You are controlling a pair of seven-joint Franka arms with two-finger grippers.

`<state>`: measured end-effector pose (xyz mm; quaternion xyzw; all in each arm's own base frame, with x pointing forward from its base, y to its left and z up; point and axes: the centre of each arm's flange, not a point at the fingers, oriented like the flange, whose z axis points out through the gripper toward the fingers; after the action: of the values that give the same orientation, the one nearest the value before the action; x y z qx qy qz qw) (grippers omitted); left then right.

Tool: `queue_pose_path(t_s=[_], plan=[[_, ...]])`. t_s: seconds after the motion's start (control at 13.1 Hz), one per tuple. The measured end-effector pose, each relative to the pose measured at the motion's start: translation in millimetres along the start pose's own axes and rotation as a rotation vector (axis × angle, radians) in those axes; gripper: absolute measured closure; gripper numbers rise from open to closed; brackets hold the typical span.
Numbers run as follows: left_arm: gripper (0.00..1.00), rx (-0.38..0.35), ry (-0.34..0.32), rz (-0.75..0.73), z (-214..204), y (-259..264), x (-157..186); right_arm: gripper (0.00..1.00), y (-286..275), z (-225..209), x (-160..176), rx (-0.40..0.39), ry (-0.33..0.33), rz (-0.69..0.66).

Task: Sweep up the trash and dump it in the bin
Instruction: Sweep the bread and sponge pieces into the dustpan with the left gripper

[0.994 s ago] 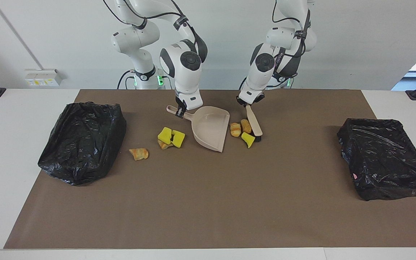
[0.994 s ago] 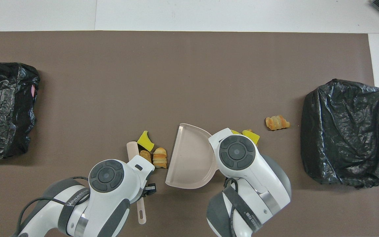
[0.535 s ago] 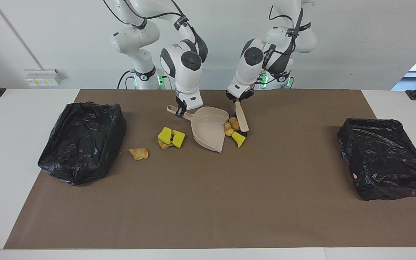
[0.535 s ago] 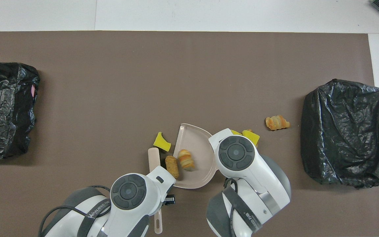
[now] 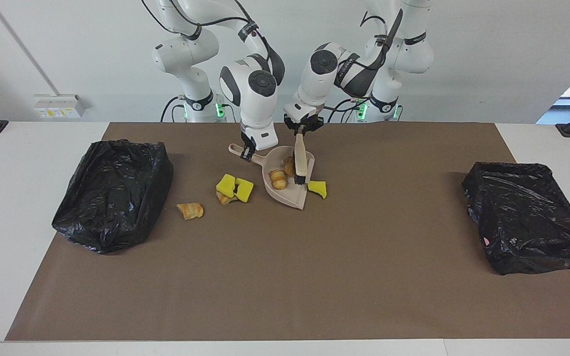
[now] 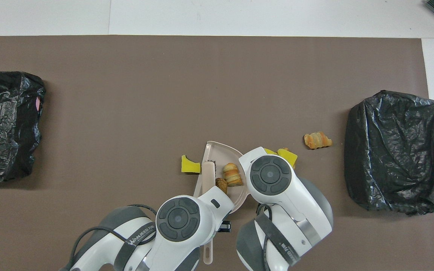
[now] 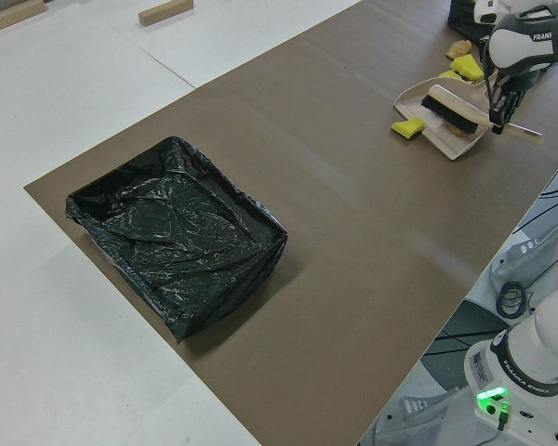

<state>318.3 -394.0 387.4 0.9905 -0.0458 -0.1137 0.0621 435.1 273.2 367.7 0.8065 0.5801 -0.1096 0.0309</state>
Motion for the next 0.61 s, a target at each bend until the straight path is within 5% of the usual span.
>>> queue_pose_path(t_s=[0.61], plan=[[0.74, 0.016, -0.031, 0.045, -38.0, -106.9, 79.7, 0.68, 0.0, 0.0, 0.0, 0.0, 0.0, 0.002]])
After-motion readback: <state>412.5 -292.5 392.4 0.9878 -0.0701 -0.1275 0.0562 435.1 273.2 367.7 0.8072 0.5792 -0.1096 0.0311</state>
